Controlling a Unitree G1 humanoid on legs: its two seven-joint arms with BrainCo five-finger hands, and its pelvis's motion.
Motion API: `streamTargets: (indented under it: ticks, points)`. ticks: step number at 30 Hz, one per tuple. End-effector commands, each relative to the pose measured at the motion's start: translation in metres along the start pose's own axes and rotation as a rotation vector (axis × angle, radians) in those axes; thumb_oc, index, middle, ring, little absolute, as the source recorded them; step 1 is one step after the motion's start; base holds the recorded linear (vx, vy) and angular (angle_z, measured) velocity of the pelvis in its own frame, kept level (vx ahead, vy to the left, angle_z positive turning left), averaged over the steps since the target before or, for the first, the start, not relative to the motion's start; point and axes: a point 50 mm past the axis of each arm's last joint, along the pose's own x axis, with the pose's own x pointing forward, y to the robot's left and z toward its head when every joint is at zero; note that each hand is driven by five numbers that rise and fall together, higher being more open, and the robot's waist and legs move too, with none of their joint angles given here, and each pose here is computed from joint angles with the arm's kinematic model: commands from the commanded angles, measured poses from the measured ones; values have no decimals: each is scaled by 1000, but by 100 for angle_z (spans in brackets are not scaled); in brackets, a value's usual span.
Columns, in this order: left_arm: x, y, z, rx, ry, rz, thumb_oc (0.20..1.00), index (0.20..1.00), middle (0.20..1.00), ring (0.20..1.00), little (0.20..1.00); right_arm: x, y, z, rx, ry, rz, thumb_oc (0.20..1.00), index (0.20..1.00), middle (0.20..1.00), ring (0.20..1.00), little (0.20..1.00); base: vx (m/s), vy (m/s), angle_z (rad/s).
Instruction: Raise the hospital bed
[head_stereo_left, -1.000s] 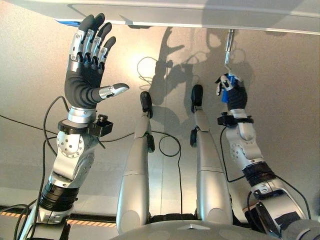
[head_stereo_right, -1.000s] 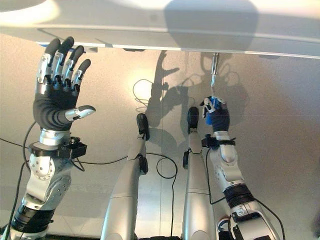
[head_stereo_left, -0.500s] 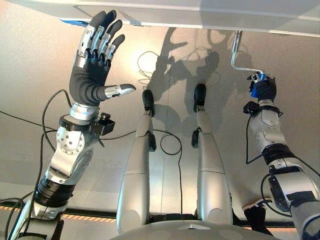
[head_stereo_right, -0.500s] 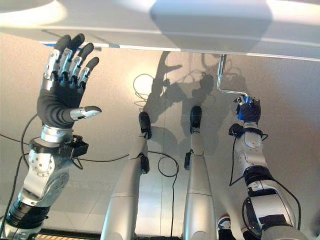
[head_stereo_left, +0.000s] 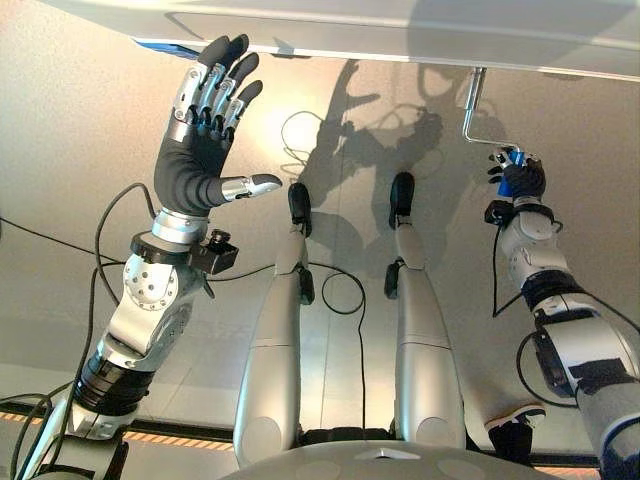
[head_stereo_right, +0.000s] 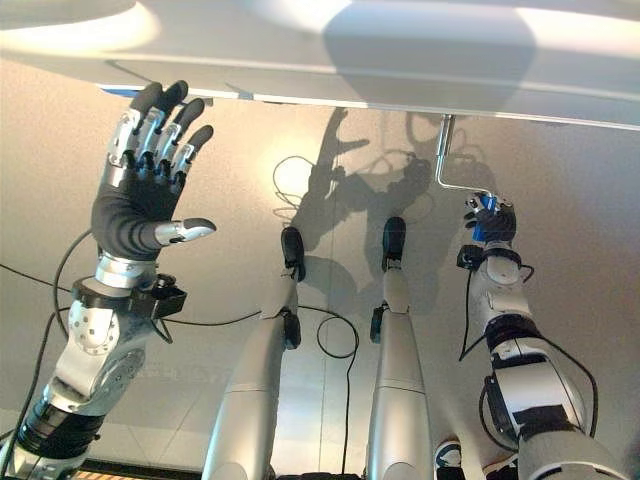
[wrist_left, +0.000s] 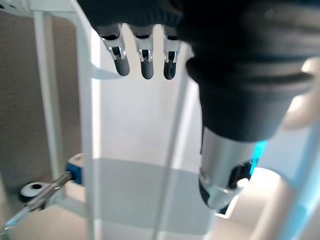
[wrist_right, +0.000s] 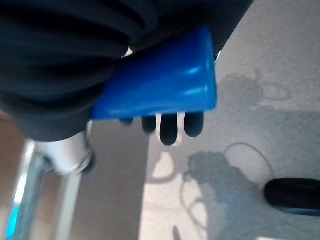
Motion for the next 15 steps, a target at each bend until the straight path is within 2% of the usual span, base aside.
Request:
streamTargets:
  ticks: [1, 3, 4, 5, 6, 8, 9, 10, 11, 12, 15]
  points:
    - [-12, -1, -17, 91, 79, -2, 1000, 1000, 1000, 1000, 1000, -5, -66, -17, -130, 123, -195, 1000, 1000, 1000, 1000, 1000, -11, 7, -3]
    - [-25, 2, -42, 79, 202, 29, 1000, 1000, 1000, 1000, 1000, -9, -55, -30, -136, 151, -162, 1000, 1000, 1000, 1000, 1000, -8, -5, -4]
    - [-43, 6, -74, 97, 362, 61, 1000, 1000, 1000, 1000, 1000, -16, -47, -45, -151, 188, -135, 1000, 1000, 1000, 1000, 1000, -4, -14, -3]
    - [-43, 5, -75, 97, 362, 60, 1000, 1000, 1000, 1000, 1000, -16, -47, -45, -151, 189, -136, 1000, 1000, 1000, 1000, 1000, -14, -18, -4]
    - [-63, 8, -102, 129, 510, 73, 1000, 1000, 1000, 1000, 1000, -24, -44, -62, -160, 237, -125, 1000, 1000, 1000, 1000, 1000, -19, -7, -4]
    - [-73, 7, -113, 158, 574, 58, 1000, 1000, 1000, 1000, 1000, -30, -44, -71, -171, 261, -116, 1000, 1000, 1000, 1000, 1000, -10, -4, -2]
    - [-97, 12, -134, 198, 719, 68, 1000, 1000, 1000, 1000, 1000, -42, -43, -92, -195, 319, -98, 1000, 1000, 1000, 1000, 1000, 0, 0, 0]
    - [-96, 12, -134, 198, 717, 68, 1000, 1000, 1000, 1000, 1000, -42, -43, -92, -194, 318, -99, 1000, 1000, 1000, 1000, 1000, 0, 0, 0]
    - [-119, 14, -150, 263, 846, 51, 1000, 1000, 1000, 1000, 1000, -53, -43, -107, -208, 359, -86, 1000, 1000, 1000, 1000, 1000, 0, 0, 0]
    - [-119, 14, -150, 263, 845, 51, 1000, 1000, 1000, 1000, 1000, -53, -43, -107, -207, 359, -86, 1000, 1000, 1000, 1000, 1000, 29, -9, 9]
    - [-172, 13, -179, 310, 1127, 74, 1000, 1000, 1000, 1000, 1000, -85, -50, -145, -190, 487, -103, 1000, 1000, 1000, 1000, 1000, 65, -6, 2]
